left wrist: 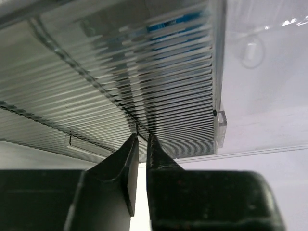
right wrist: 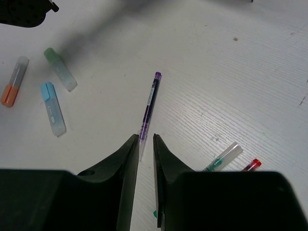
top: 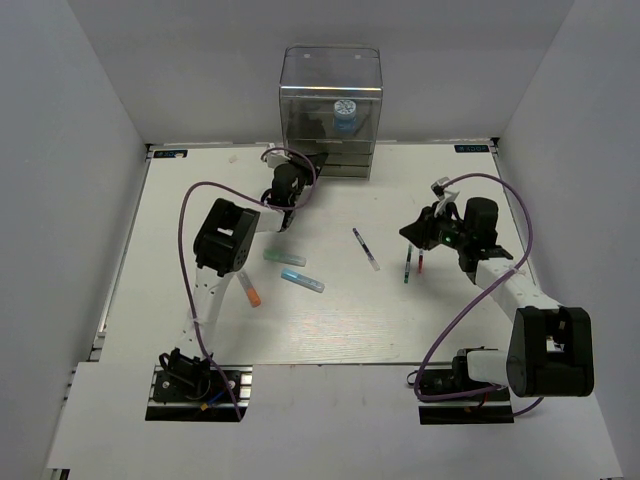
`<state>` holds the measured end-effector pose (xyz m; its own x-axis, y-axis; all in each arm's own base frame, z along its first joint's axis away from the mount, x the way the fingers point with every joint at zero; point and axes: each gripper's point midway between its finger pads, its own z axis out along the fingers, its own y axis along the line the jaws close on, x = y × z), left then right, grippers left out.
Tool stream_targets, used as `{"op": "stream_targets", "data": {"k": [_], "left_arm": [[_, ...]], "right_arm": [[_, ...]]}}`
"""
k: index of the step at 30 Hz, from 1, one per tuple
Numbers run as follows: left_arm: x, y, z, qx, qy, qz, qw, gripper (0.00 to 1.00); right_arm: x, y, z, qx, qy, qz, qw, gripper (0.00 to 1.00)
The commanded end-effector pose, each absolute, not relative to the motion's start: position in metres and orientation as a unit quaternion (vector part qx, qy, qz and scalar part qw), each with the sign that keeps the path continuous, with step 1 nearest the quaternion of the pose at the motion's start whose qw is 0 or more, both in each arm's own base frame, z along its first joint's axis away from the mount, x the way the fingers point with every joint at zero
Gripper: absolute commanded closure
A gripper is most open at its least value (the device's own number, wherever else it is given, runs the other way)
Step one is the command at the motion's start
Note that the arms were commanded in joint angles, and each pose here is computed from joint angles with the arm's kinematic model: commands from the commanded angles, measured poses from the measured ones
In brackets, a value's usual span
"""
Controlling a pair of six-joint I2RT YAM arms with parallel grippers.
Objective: Sort the stationery into containers
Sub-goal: Open the drawer in the storage box.
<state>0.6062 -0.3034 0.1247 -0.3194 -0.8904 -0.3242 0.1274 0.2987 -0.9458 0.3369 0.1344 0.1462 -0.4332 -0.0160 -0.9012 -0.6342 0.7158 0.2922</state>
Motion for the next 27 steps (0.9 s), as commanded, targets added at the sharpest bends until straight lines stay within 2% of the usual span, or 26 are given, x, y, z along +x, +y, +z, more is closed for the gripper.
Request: {"op": "stream_targets", "data": {"k": [1, 4, 9, 10, 14, 20, 23, 26, 27], "left_arm": [[0.613, -0.301, 0.142, -0.304, 0.608, -0.519, 0.519, 0.86], [0.608, -0.299, 0.138, -0.304, 0.607, -0.519, 0.519, 1.00], [0.588, -0.292, 0.145, -0.300, 0.597, -0.532, 0.520, 1.00], [0.579, -0.290, 0.138, -0.300, 0.599, -0.536, 0.514, 1.00], [0.553, -0.286, 0.138, -0.294, 0.602, -0.540, 0.510, 1.00], [0.525, -0.288, 0.134, -0.287, 0.613, -0.542, 0.498, 1.00], [0.519, -0.294, 0.135, -0.280, 0.616, -0.547, 0.493, 1.00], [0.518, -0.295, 0.135, -0.277, 0.617, -0.550, 0.490, 0.69], [0.518, -0.295, 0.139, -0.277, 0.617, -0.550, 0.491, 0.52]], "right_arm": [[0.335, 0.136, 0.153, -0.217, 0.772, 0.321, 0.504, 0.76], [0.335, 0.136, 0.154, -0.217, 0.771, 0.322, 0.504, 0.76], [0.332, 0.136, 0.153, -0.221, 0.770, 0.325, 0.503, 0.76], [0.331, 0.137, 0.154, -0.223, 0.768, 0.327, 0.503, 0.70], [0.328, 0.139, 0.155, -0.227, 0.766, 0.332, 0.502, 0.63], [0.325, 0.139, 0.155, -0.241, 0.760, 0.330, 0.505, 0.60], [0.324, 0.140, 0.154, -0.246, 0.760, 0.330, 0.503, 0.56], [0.320, 0.143, 0.152, -0.260, 0.757, 0.335, 0.497, 0.43], [0.320, 0.144, 0.154, -0.266, 0.755, 0.337, 0.496, 0.38]]}}
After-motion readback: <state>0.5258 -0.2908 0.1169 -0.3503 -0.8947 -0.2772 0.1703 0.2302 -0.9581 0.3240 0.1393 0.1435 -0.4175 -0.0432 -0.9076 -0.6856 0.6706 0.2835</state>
